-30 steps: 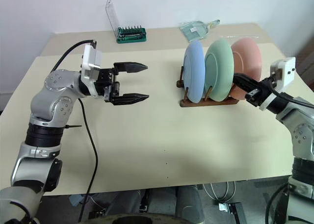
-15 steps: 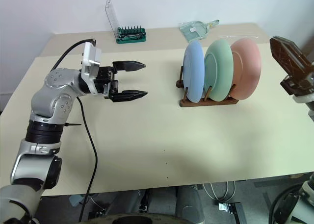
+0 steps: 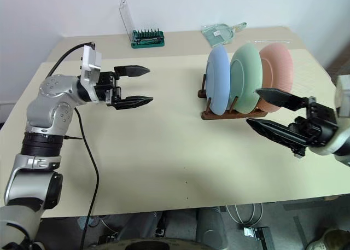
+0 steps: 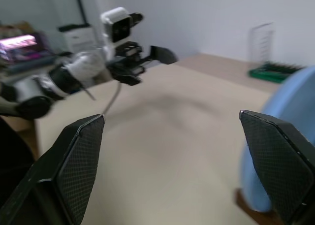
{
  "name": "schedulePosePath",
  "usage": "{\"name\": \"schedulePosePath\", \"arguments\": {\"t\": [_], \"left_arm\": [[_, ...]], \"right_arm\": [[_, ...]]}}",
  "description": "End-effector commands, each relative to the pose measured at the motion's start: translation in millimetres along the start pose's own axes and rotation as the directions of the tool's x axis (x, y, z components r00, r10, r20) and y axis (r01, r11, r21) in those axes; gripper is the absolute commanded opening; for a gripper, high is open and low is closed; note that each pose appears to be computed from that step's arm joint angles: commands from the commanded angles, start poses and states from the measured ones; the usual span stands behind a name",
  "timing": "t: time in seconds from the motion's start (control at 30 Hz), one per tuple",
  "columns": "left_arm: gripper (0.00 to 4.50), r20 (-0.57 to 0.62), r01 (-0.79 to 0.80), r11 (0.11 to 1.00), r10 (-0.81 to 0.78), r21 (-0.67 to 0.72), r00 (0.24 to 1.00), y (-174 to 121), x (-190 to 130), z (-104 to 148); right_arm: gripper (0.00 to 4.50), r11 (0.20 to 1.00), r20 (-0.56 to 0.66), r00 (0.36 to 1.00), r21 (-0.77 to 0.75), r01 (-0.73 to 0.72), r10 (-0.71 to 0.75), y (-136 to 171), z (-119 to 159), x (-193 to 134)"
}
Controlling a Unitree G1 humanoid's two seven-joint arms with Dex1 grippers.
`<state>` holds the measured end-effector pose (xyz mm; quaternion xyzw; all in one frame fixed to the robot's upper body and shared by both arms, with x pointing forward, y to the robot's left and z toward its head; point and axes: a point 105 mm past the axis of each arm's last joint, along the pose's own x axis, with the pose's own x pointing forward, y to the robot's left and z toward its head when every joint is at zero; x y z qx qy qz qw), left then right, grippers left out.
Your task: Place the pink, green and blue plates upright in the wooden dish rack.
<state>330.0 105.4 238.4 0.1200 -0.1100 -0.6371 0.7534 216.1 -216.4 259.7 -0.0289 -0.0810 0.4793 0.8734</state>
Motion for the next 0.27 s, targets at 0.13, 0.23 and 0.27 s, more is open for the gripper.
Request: {"name": "schedulePosePath", "arguments": {"t": [0.13,0.23,0.27], "left_arm": [[4.50,0.033,-0.004,0.999,0.003,0.043,0.999,0,5,6],[4.50,0.043,-0.009,0.999,0.007,0.050,0.999,-2,12,5],[4.50,0.050,-0.014,0.998,0.012,0.055,0.999,-1,12,6]], "right_arm": [[4.47,0.996,0.005,0.999,-0.088,0.034,-0.033,0,7,-2],[4.47,0.993,0.005,0.999,-0.108,0.047,-0.047,-6,7,-6],[4.47,0.992,0.008,0.999,-0.117,0.045,-0.044,-8,7,-2]]}}
